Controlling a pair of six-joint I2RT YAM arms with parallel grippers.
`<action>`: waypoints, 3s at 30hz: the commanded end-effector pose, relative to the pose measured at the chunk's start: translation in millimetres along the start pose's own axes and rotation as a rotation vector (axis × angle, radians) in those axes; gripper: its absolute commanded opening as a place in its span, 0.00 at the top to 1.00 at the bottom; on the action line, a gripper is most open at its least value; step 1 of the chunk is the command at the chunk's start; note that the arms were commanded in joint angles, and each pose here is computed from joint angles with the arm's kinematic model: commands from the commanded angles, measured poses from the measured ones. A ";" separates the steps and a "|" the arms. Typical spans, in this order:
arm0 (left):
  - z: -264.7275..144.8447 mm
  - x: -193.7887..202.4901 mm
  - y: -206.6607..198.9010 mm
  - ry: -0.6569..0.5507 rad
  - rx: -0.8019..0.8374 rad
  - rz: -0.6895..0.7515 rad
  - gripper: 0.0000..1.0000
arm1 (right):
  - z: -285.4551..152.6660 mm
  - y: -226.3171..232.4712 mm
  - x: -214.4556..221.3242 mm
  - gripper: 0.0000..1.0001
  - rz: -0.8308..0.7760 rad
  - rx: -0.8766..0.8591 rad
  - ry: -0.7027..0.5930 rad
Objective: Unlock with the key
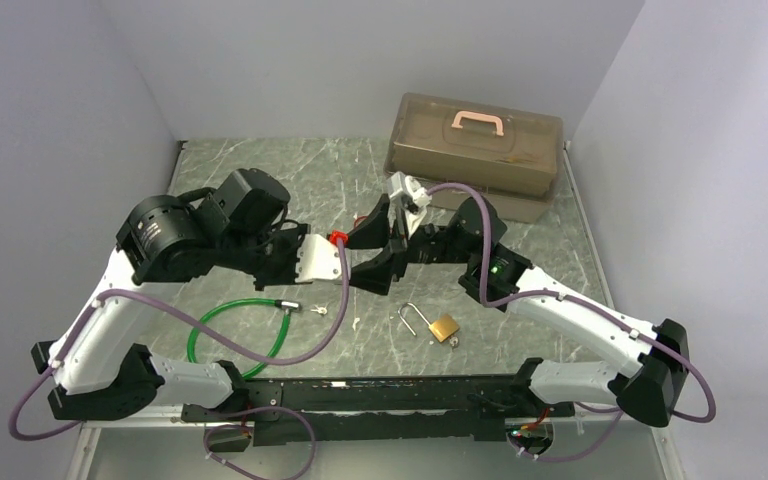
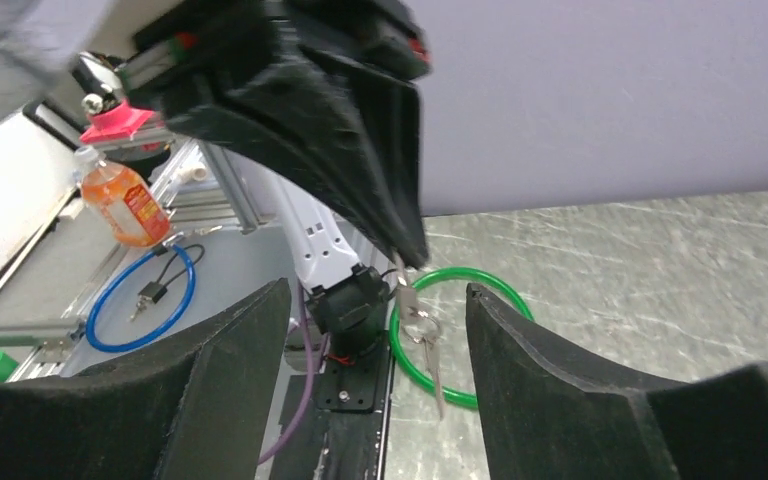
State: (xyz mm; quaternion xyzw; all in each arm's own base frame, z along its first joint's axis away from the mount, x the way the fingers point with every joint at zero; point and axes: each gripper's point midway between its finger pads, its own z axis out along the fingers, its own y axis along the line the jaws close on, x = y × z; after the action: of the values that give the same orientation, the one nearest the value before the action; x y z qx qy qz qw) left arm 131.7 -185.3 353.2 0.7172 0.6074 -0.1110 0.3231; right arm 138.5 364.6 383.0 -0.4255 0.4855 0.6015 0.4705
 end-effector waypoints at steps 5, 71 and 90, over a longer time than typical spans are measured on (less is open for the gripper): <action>-6.3 -22.2 -10.7 -0.176 0.120 -0.202 1.00 | 14.8 11.1 -12.6 0.43 -0.163 0.028 0.007; 70.7 152.7 15.5 0.044 0.069 -0.340 0.01 | -25.2 -24.2 51.0 1.00 0.144 0.220 0.216; 179.5 289.1 9.5 0.072 0.198 -0.302 0.21 | -36.3 -32.6 34.1 1.00 0.128 0.318 0.146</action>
State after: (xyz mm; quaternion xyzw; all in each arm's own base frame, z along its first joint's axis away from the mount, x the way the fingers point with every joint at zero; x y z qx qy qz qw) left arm 232.8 -60.4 67.5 0.6371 0.7256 -0.1842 0.1835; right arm 161.5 340.1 315.9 -0.3720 0.6518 0.5071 0.4238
